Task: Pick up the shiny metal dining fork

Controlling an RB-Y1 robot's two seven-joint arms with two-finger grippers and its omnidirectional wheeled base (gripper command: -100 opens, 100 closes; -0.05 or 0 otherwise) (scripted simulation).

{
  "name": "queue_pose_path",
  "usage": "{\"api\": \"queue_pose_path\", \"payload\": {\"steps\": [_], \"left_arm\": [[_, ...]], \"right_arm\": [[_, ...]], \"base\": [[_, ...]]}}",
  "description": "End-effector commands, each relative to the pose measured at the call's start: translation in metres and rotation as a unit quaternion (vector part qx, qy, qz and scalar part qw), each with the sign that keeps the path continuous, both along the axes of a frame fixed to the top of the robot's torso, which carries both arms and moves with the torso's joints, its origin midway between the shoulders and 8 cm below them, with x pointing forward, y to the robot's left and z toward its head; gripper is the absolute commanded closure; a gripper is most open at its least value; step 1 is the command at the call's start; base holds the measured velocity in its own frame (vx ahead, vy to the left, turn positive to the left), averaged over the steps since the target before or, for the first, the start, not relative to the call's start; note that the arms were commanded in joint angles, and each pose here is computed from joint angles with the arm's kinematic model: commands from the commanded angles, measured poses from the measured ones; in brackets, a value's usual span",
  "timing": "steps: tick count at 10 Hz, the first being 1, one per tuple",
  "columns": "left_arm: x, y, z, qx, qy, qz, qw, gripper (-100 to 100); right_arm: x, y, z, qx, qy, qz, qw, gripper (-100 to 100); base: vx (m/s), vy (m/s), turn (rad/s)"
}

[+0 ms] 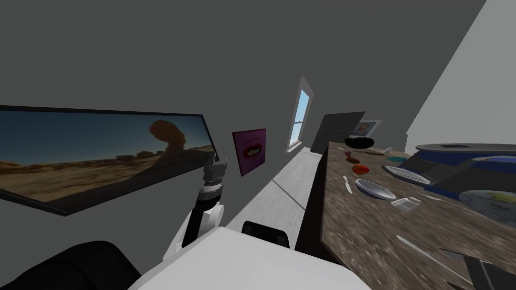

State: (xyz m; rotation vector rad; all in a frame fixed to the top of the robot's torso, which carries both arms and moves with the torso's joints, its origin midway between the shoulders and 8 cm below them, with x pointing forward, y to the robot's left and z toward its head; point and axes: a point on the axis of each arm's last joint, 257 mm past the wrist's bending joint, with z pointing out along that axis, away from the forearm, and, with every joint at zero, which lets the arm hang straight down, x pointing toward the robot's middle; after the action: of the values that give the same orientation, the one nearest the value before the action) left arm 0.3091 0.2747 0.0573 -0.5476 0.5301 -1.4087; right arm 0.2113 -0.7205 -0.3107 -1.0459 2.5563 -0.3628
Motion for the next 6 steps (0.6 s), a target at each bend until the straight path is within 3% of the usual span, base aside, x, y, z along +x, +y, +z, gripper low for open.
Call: {"api": "queue_pose_path", "payload": {"steps": [1,3,4,5,6], "left_arm": [[0.0,0.0,0.0,0.0,0.0,0.0,1.0,0],[0.0,0.0,0.0,0.0,0.0,0.0,1.0,0],[0.0,0.0,0.0,0.0,0.0,0.0,1.0,0],[0.0,0.0,0.0,0.0,0.0,0.0,1.0,0],[0.0,0.0,0.0,0.0,0.0,0.0,1.0,0]], "right_arm": [[-0.022,-0.008,-0.005,-0.008,0.025,0.001,0.9997,-100],[-0.018,-0.007,-0.003,-0.006,0.023,0.001,0.9997,-100],[-0.018,-0.007,-0.003,-0.007,0.023,0.001,0.9997,0],[-0.024,-0.005,-0.018,-0.006,0.024,-0.004,0.9997,-100],[-0.025,-0.004,-0.02,-0.006,0.024,-0.005,0.9997,-100]], "base": [[0.104,-0.083,0.027],[0.053,-0.045,0.011],[0.006,-0.005,0.002],[0.025,-0.03,0.069],[0.035,-0.03,0.061]]}}
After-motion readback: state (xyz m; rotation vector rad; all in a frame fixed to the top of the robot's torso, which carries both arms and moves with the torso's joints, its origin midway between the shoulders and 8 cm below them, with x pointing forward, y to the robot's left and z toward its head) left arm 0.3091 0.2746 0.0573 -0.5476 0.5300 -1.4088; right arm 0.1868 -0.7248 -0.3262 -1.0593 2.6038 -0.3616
